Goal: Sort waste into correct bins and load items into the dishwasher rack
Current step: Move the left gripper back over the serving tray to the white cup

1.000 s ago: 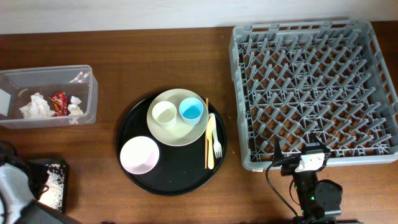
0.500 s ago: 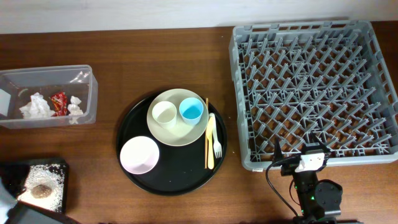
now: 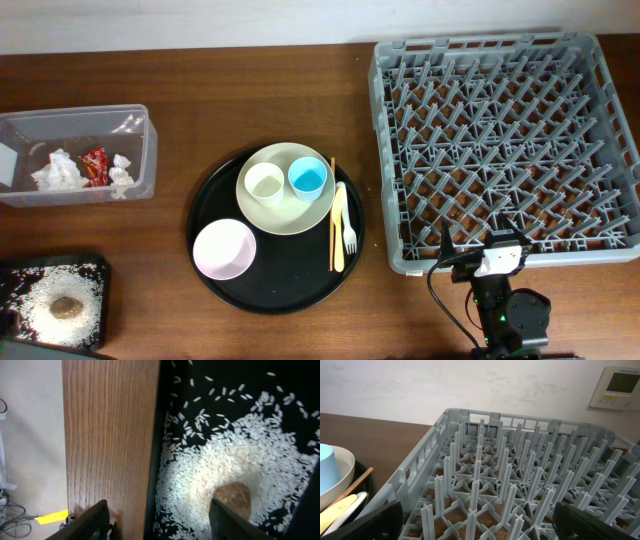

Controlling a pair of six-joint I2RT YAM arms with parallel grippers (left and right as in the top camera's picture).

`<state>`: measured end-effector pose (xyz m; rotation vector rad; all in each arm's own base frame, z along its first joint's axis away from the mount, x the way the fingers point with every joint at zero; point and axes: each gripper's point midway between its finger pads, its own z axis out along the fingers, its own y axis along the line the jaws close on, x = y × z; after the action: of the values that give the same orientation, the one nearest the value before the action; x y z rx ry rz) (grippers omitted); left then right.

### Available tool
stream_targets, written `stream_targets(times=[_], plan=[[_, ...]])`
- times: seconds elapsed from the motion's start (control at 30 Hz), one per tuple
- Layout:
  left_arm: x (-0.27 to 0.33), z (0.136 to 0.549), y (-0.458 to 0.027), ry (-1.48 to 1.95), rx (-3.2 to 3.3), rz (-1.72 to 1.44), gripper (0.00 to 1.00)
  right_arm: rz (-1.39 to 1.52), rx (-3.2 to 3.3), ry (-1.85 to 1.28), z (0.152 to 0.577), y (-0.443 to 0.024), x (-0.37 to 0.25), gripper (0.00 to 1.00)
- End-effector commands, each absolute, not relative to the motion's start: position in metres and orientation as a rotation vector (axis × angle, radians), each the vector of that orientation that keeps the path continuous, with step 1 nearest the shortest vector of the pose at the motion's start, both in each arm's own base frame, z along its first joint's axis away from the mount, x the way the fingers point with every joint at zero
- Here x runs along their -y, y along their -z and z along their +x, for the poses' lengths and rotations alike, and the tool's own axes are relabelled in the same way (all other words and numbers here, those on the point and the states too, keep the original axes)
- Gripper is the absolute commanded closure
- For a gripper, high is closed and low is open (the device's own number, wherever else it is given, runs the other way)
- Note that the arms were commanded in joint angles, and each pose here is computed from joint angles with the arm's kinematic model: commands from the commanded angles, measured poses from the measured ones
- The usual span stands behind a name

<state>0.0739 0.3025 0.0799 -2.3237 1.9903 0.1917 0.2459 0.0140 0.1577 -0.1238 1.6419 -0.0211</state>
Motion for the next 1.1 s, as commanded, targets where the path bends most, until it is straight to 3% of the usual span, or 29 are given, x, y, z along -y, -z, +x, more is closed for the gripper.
stream_targets(times=[0.0, 0.17, 0.33, 0.47, 0.6, 0.67, 1.07], plan=[[-0.310, 0.064, -0.069, -0.210, -1.966, -2.373, 0.40, -0.134, -1.645, 0.023, 0.246, -0.156, -0.015, 0.02], [-0.321, 0.067, -0.064, -0.226, -1.949, -2.354, 0.42, -0.134, -1.645, 0.023, 0.246, -0.156, -0.015, 0.02], [-0.319, 0.072, -0.040, -0.150, -1.983, -2.385, 0.58, -0.134, -1.645, 0.023, 0.246, -0.156, -0.015, 0.02], [-0.315, 0.080, -0.022, -0.048, -2.000, -2.400, 0.59, -0.134, -1.645, 0.023, 0.246, -0.156, -0.015, 0.02], [-0.317, 0.084, -0.020, -0.020, -1.990, -2.387, 0.80, -0.134, -1.645, 0.023, 0.246, -0.156, -0.015, 0.02], [-0.317, 0.088, -0.020, 0.005, -1.982, -2.377, 0.86, -0.134, -1.645, 0.023, 0.246, -0.156, -0.015, 0.02], [-0.309, 0.138, -0.021, 0.078, -2.082, -2.211, 0.85, -0.134, -1.645, 0.023, 0.246, -0.156, -0.015, 0.02]])
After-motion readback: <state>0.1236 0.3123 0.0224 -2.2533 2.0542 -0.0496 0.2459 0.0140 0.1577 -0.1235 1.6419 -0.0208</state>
